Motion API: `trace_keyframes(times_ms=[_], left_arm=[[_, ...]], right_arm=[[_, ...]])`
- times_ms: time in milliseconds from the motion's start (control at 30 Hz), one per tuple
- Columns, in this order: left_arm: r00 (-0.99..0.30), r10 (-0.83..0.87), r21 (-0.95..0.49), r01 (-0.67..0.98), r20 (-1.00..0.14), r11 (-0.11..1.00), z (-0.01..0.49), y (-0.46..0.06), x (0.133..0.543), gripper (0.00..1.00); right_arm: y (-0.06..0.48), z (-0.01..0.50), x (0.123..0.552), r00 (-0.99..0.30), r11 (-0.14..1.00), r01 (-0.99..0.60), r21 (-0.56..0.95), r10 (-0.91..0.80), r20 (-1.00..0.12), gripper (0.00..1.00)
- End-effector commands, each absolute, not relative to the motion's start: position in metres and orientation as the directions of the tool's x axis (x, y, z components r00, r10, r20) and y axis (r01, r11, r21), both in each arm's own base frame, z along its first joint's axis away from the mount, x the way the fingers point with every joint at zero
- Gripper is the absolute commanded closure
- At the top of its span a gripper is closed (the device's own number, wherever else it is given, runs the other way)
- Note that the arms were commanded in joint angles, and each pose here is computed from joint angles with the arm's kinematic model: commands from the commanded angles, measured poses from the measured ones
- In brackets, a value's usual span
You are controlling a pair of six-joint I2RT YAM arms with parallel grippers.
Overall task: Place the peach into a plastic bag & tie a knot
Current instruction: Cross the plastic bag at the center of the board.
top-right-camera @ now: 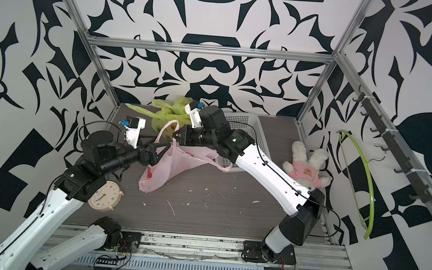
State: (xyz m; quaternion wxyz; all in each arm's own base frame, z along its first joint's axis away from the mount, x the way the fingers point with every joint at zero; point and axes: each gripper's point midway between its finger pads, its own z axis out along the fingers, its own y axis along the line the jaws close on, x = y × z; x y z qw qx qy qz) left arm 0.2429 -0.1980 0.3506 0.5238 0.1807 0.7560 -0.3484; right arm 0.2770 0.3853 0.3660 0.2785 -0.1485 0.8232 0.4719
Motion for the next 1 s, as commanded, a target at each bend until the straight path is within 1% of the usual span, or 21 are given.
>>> trace_keyframes(times_ms=[0, 167, 200, 300, 467, 567, 600, 633, 700, 733, 800, 967], left_arm=[[-0.334, -0.074, -0.286, 0.647, -0.940, 0.707, 0.350, -0.206, 0.249, 0.11], [-0.327, -0.048, -0.251, 0.616, -0.944, 0.747, 0.335, -0.212, 0.254, 0.14], [-0.328, -0.044, -0.247, 0.609, -0.944, 0.754, 0.330, -0.214, 0.255, 0.20], [-0.329, -0.049, -0.242, 0.580, -0.943, 0.778, 0.322, -0.212, 0.263, 0.32], [-0.309, -0.064, -0.240, 0.578, -0.949, 0.780, 0.322, -0.212, 0.264, 0.64], [-0.299, -0.062, -0.236, 0.589, -0.952, 0.773, 0.324, -0.210, 0.260, 0.84], [-0.293, -0.060, -0.231, 0.593, -0.954, 0.772, 0.326, -0.209, 0.258, 0.89], [-0.291, -0.058, -0.228, 0.594, -0.955, 0.771, 0.326, -0.208, 0.257, 0.94], [-0.288, -0.051, -0.221, 0.595, -0.956, 0.772, 0.328, -0.207, 0.255, 0.99], [-0.289, -0.050, -0.220, 0.595, -0.956, 0.773, 0.329, -0.206, 0.254, 1.00], [-0.293, -0.047, -0.221, 0.597, -0.955, 0.771, 0.330, -0.206, 0.253, 1.00], [-0.299, -0.041, -0.220, 0.600, -0.954, 0.769, 0.332, -0.208, 0.254, 1.00]], right_arm=[[0.386, 0.405, 0.272, -0.761, 0.460, -0.556, 0.692, 0.053, -0.647, 1.00], [0.388, 0.417, 0.270, -0.759, 0.435, -0.557, 0.708, 0.081, -0.647, 1.00], [0.389, 0.420, 0.269, -0.758, 0.428, -0.558, 0.711, 0.086, -0.647, 1.00], [0.391, 0.424, 0.267, -0.754, 0.420, -0.563, 0.712, 0.091, -0.650, 1.00], [0.391, 0.421, 0.265, -0.756, 0.422, -0.563, 0.710, 0.083, -0.649, 1.00], [0.386, 0.424, 0.262, -0.736, 0.432, -0.590, 0.682, 0.061, -0.675, 1.00], [0.379, 0.424, 0.261, -0.722, 0.459, -0.596, 0.659, 0.053, -0.690, 0.88], [0.369, 0.427, 0.260, -0.699, 0.491, -0.605, 0.627, 0.051, -0.714, 0.73], [0.343, 0.429, 0.262, -0.649, 0.575, -0.603, 0.553, 0.050, -0.759, 0.49], [0.326, 0.428, 0.263, -0.615, 0.631, -0.594, 0.498, 0.042, -0.787, 0.40], [0.293, 0.423, 0.263, -0.579, 0.715, -0.556, 0.424, 0.032, -0.815, 0.30], [0.223, 0.387, 0.262, -0.543, 0.859, -0.435, 0.270, -0.012, -0.839, 0.20]])
